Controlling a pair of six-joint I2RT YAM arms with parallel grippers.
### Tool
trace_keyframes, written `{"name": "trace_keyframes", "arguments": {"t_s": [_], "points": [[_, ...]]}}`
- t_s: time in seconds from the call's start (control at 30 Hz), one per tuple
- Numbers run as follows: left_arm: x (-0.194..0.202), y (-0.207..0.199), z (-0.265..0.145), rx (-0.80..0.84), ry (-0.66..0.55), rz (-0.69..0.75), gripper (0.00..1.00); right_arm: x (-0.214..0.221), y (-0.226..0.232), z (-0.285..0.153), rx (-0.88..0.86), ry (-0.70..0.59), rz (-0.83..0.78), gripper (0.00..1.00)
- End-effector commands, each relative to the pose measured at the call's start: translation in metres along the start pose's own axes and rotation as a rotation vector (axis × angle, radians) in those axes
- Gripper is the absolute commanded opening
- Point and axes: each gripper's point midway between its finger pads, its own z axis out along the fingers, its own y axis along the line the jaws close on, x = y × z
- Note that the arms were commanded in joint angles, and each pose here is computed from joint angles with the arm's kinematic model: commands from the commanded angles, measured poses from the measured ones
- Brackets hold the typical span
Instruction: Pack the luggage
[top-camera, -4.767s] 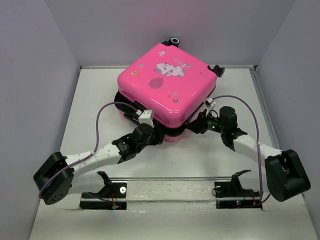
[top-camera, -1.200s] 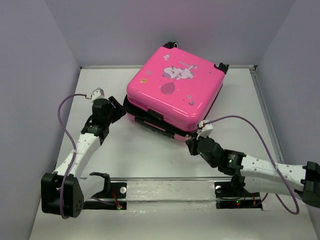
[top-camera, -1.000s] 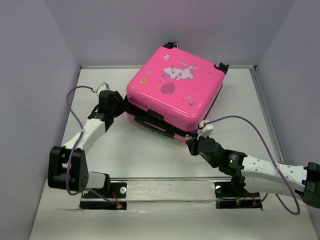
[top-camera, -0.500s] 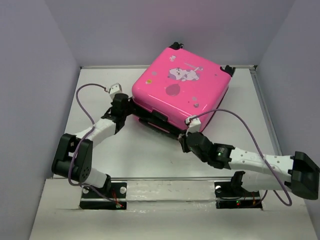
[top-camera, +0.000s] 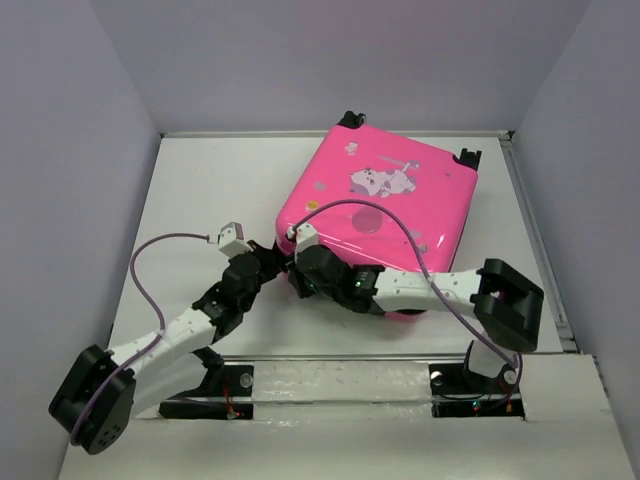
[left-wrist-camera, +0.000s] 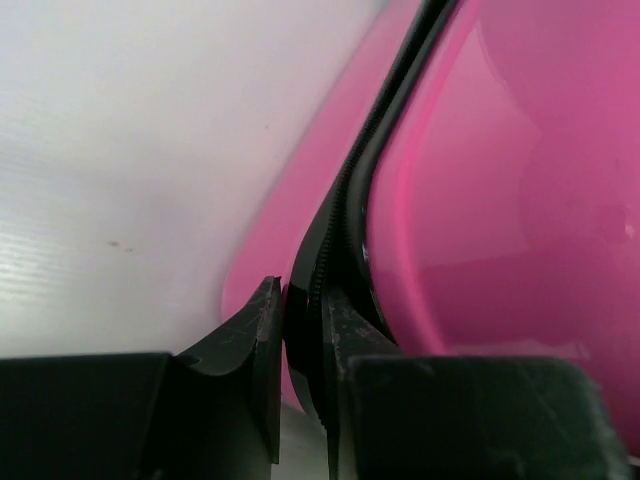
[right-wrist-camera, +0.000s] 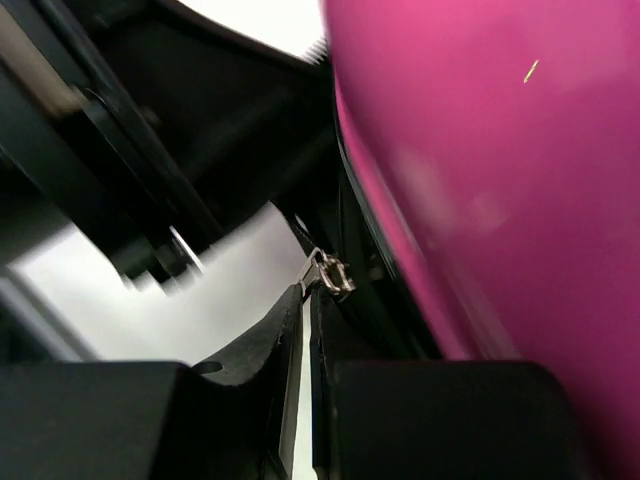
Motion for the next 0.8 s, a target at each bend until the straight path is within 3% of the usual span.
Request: {"name": "trace_keyframes", "arguments": {"t_s": [0.0,0.1,0.13,0.2,0.23,0.33,0.37,0.47,0.5,0.6,0.63,0.77], "points": [[0.051,-0.031,-0.044,0.217,0.243,-0.053,0.06,-0.068,0.086,0.006,-0.307,-0.168,0.033,0.07],[0.048,-0.028,-0.047,0.212,0.234,-0.046,0.06,-0.055,0.087,-0.002,-0.311,-0.115,0.040,0.10],[0.048,-0.028,-0.047,0.212,0.235,-0.041,0.06,-0.058,0.090,-0.014,-0.317,-0.104,0.047,0.33],[0.047,-0.024,-0.046,0.188,0.226,-0.029,0.06,-0.047,0.080,-0.034,-0.245,-0.011,0.025,0.62],[0.046,-0.022,-0.045,0.180,0.220,-0.019,0.06,-0.048,0.080,-0.045,-0.234,0.008,0.024,0.81],[0.038,-0.023,-0.045,0.171,0.192,-0.016,0.06,-0.073,0.058,-0.090,-0.167,-0.021,0.034,0.97],[0.035,-0.023,-0.045,0.172,0.184,-0.011,0.06,-0.097,0.043,-0.117,-0.121,-0.107,0.058,0.99],[0.031,-0.028,-0.046,0.180,0.176,-0.005,0.06,-0.116,-0.019,-0.148,0.051,-0.184,0.138,1.00],[0.031,-0.029,-0.046,0.185,0.178,-0.005,0.06,-0.139,-0.066,-0.172,0.163,-0.274,0.214,1.00],[0.031,-0.032,-0.047,0.196,0.182,0.005,0.06,-0.131,-0.181,-0.216,0.505,-0.358,0.356,1.00],[0.030,-0.034,-0.048,0.203,0.180,0.012,0.06,-0.125,-0.206,-0.246,0.581,-0.400,0.403,1.00],[0.030,-0.036,-0.049,0.205,0.177,0.037,0.06,-0.093,-0.284,-0.294,0.840,-0.430,0.479,1.00]]}}
